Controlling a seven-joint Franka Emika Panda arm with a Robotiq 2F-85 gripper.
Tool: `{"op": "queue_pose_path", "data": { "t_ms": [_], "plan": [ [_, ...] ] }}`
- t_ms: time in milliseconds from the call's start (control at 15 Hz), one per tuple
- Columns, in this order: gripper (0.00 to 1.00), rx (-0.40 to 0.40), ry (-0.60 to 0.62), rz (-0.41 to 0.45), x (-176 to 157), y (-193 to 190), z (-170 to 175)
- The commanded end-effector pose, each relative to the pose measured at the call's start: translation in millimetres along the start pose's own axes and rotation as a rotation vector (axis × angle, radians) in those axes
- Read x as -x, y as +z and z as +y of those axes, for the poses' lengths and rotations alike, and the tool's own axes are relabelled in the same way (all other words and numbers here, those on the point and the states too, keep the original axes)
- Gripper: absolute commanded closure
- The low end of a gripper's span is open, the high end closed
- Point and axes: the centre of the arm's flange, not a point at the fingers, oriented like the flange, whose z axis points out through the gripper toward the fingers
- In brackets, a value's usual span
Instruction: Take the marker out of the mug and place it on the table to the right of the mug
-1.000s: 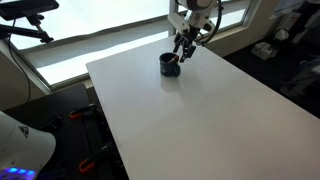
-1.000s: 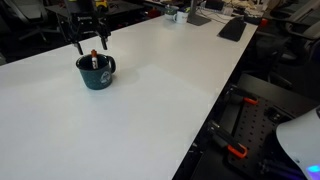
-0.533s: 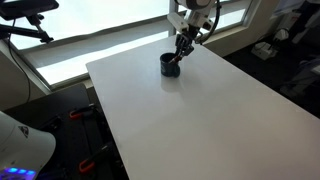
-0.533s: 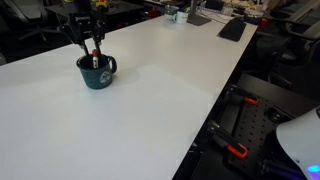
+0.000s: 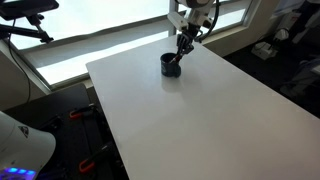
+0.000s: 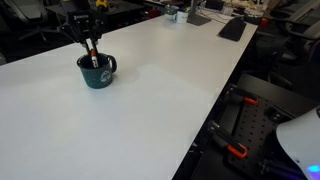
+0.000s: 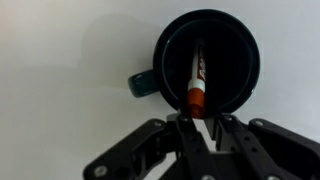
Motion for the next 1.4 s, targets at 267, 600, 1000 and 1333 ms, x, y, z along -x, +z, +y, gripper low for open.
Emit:
{"op": "queue_pose_path", "data": {
  "t_ms": [267,600,1000,1333],
  "plan": [
    [0.95,-0.036,0.006,0.059,-5.6,-25.2,-0.7],
    [0.95,-0.115,0.028,0.119,-23.8,-75.6,17.1],
    [0.95,-0.229,0.119,0.181,-59.4,-138.7,56.7],
    [0.95,-0.222,0.133,0.177,-72.1,-130.4,71.8]
  ]
}}
